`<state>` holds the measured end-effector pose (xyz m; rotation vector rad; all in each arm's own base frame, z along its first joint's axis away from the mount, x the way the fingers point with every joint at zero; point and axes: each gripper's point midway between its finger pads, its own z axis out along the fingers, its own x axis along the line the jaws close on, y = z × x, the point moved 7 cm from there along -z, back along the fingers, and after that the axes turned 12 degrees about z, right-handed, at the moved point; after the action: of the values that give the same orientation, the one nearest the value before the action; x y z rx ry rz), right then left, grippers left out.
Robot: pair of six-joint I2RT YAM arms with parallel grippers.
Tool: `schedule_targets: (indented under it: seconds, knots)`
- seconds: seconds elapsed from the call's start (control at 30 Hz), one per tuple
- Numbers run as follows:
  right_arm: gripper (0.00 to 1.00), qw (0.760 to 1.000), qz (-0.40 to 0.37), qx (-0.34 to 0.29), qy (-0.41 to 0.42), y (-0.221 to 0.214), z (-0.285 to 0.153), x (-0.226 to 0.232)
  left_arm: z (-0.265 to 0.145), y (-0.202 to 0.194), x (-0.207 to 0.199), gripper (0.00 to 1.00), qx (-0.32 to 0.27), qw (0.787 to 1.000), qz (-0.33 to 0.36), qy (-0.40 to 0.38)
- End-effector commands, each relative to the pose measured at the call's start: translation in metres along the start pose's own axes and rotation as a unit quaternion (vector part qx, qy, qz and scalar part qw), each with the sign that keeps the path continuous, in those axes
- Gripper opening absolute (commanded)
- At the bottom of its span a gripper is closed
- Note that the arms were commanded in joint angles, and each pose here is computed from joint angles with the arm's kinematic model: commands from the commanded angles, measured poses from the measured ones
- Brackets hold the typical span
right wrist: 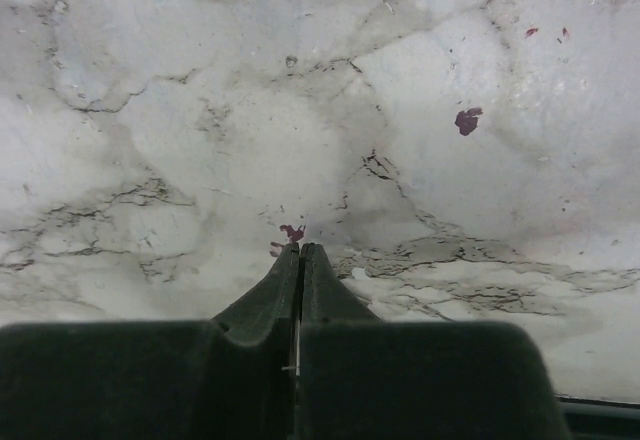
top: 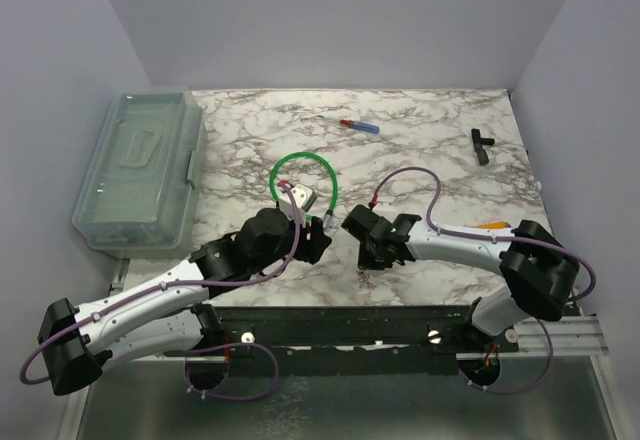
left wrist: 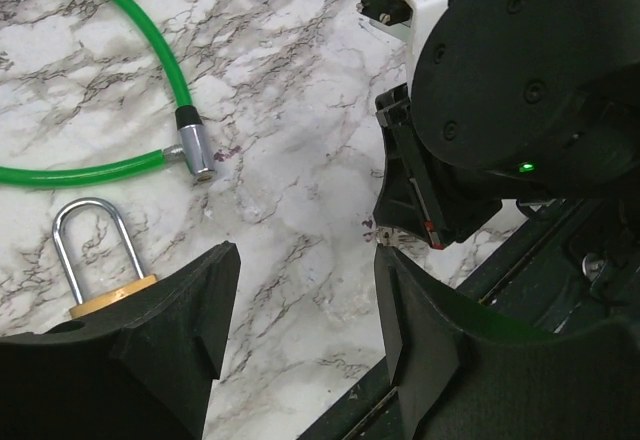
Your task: Unlock with the key
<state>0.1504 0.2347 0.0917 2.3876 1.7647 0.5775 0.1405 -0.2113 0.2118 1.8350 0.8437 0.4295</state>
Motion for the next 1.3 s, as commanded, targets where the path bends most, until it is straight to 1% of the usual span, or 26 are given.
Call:
schedule_targets:
  seconds: [0.0,0.07,0.23,0.4,0.5,0.67,0.77,0.87,1.03,1.13,1.27]
  knots:
    - [0.00,0.998,0.038,-0.027,0.040,0.009,-0.011,0.006,0.009,0.004,-0.009,0.58,-0.022,0.998,-0.053,-0.016]
    - [0.00,0.997,0.050,-0.033,0.052,0.011,-0.015,0.006,0.012,0.001,-0.008,0.56,-0.034,0.997,-0.069,-0.009]
    - [0.00,0.994,0.070,-0.043,0.072,0.016,-0.023,0.004,0.014,-0.008,-0.008,0.55,-0.073,0.993,-0.093,-0.014]
    - [0.00,0.992,0.079,-0.048,0.091,0.017,-0.031,0.001,0.016,-0.015,-0.011,0.54,-0.094,0.990,-0.098,-0.031]
    - [0.00,0.989,0.087,-0.049,0.109,0.018,-0.038,0.002,0.020,-0.020,-0.015,0.54,-0.106,0.989,-0.087,-0.047]
    - [0.00,0.980,0.080,-0.055,0.176,0.022,-0.058,0.010,0.023,-0.028,-0.022,0.53,-0.134,0.985,-0.036,-0.099]
    - [0.00,0.972,0.057,-0.058,0.222,0.024,-0.074,0.013,0.020,-0.033,-0.026,0.52,-0.149,0.979,0.009,-0.135]
    - [0.00,0.967,0.045,-0.065,0.244,0.026,-0.089,0.012,0.014,-0.036,-0.028,0.50,-0.170,0.971,0.047,-0.161]
    - [0.00,0.960,0.042,-0.068,0.268,0.030,-0.112,0.013,0.003,-0.041,-0.030,0.49,-0.226,0.949,0.098,-0.197]
    - [0.00,0.955,0.039,-0.061,0.286,0.032,-0.124,0.016,0.002,-0.042,-0.034,0.49,-0.245,0.937,0.122,-0.218]
    - [0.00,0.948,0.027,-0.049,0.315,0.031,-0.139,0.020,0.005,-0.043,-0.035,0.49,-0.269,0.923,0.161,-0.226]
